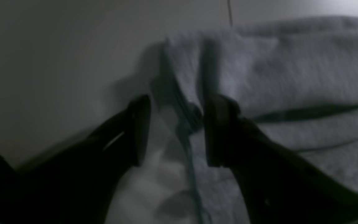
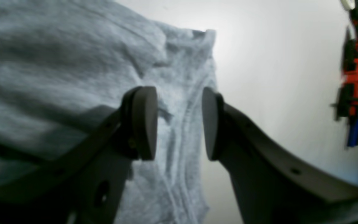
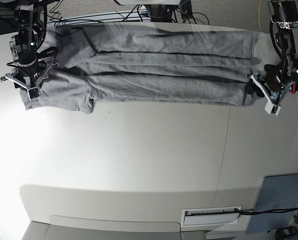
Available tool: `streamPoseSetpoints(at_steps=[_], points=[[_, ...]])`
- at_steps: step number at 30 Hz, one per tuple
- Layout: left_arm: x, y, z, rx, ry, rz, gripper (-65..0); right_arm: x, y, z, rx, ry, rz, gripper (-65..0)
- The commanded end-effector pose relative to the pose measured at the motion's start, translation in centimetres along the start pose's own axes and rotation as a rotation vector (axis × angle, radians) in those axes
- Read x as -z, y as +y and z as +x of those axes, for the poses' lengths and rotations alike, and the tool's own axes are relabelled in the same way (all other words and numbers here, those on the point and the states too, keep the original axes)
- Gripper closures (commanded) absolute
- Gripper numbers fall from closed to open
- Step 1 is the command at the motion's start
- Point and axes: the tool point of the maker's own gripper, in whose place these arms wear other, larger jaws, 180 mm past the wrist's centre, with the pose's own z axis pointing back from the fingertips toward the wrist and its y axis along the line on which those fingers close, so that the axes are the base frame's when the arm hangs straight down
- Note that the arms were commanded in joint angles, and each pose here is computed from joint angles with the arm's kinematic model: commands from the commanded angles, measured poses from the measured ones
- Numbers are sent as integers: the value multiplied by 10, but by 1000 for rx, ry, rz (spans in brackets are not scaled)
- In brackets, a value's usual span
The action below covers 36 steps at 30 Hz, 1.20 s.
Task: Fold the T-shirt properly
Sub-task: 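Lower the folded hem onto the shirt and open both grippers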
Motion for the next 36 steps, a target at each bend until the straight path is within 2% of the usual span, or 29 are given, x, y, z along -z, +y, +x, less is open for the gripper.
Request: streamPoseSetpoints(at_steps=[1,6,11,14,19,22,24,31,36], points=[[-7,2,6,4,-25,-3,-306,-2,-10,11,6,-38,-20,-244],[-17,1,-21,-58,-18,-47,-312,-2,-5,12,36,-43,8,-262],[-53,16,-17,-225,-196,-97,-312,-2,-5,12,35,-44,8,-262],[-62,10,-24,-271,-229,-149,-312,-2,-5,13,36,-46,8,-262],[-52,-4,-40,-348,-222,-166,-312,-2,-5,13,36,-46,8,-262],[-45,8,-45,-406,-236,-68,-312,-2,-5,12,36,-44,8,-262],[-42,11,-48,-429,-238,-39,-312,-2,-5,12,36,-43,8,-262],[-27,-16,-55,-509,-257,-89,-312,-2,-5,13,36,-46,8,-262],[-18,-22,-45,-604,-330,-87,-312,-2,-5,13,36,-46,8,-262]])
